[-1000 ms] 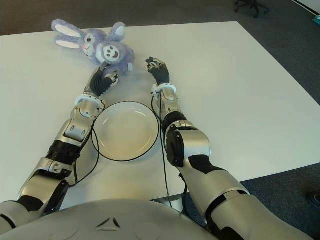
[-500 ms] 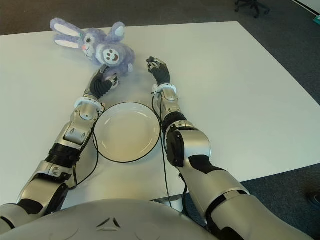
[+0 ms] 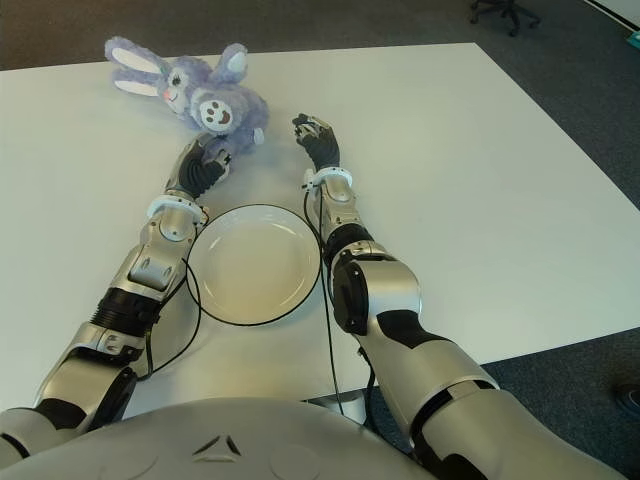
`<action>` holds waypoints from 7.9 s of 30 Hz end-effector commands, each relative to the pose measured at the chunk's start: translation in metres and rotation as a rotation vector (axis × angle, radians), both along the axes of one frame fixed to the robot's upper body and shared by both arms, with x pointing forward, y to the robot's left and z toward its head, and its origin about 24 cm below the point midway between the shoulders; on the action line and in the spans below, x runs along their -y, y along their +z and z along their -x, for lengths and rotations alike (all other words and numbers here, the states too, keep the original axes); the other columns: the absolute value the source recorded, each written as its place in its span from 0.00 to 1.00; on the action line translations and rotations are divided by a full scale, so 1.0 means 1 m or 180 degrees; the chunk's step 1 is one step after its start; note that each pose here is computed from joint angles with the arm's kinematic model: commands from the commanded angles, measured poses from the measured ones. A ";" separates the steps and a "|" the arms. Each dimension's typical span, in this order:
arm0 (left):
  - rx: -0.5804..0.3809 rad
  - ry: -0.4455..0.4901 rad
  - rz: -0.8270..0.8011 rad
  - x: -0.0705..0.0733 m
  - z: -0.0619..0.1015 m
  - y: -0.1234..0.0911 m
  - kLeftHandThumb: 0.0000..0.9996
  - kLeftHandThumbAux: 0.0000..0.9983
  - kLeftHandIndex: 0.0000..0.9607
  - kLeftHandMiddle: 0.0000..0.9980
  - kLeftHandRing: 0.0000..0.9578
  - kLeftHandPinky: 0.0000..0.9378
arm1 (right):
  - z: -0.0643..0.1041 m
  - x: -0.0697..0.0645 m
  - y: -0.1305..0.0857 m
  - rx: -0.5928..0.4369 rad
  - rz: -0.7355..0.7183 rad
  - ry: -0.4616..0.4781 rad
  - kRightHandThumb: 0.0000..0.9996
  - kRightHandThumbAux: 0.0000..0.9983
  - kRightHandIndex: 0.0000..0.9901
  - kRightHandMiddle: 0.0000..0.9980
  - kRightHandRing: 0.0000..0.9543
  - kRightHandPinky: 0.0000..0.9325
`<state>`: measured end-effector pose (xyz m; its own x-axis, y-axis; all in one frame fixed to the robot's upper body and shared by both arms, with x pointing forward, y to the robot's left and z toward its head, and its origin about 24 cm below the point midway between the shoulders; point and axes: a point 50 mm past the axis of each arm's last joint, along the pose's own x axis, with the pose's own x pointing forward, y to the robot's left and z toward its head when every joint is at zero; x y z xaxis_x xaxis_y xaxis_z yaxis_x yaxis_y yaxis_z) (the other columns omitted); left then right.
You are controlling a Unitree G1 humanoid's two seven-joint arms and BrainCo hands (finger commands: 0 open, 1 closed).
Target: Put the doll into the plate.
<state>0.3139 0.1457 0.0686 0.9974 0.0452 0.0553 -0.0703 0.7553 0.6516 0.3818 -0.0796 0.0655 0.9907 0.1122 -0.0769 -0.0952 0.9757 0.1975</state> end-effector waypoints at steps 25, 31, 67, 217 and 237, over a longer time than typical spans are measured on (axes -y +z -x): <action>0.0228 -0.0023 -0.0446 -0.023 -0.007 -0.009 0.85 0.65 0.46 0.49 0.69 0.69 | 0.019 -0.013 -0.035 -0.0465 -0.0154 0.0008 0.71 0.73 0.41 0.19 0.16 0.20; 0.0195 -0.0067 -0.0495 -0.024 -0.007 -0.009 0.85 0.65 0.46 0.49 0.74 0.76 | 0.019 -0.014 -0.034 -0.0473 -0.0174 0.0003 0.71 0.73 0.41 0.19 0.18 0.20; 0.0264 -0.0038 -0.0207 -0.027 -0.004 -0.005 0.84 0.66 0.42 0.52 0.46 0.44 | 0.020 -0.015 -0.035 -0.0484 -0.0087 -0.0023 0.71 0.73 0.41 0.19 0.18 0.22; -0.0297 -0.0076 -0.1179 -0.055 -0.007 -0.007 0.85 0.65 0.46 0.49 0.83 0.87 | 0.019 -0.006 -0.033 -0.0347 -0.0457 -0.0017 0.72 0.73 0.41 0.23 0.24 0.13; -0.0153 -0.0186 -0.0958 -0.044 0.001 -0.002 0.85 0.65 0.46 0.49 0.81 0.80 | 0.020 -0.006 -0.035 -0.0352 -0.0472 -0.0023 0.72 0.73 0.41 0.22 0.24 0.16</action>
<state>0.3196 0.1936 0.0716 0.9996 -0.0037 0.0278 -0.0221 0.5051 0.8628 0.3806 -0.0874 0.0637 0.9935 0.1034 -0.0466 -0.0846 0.9492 0.3030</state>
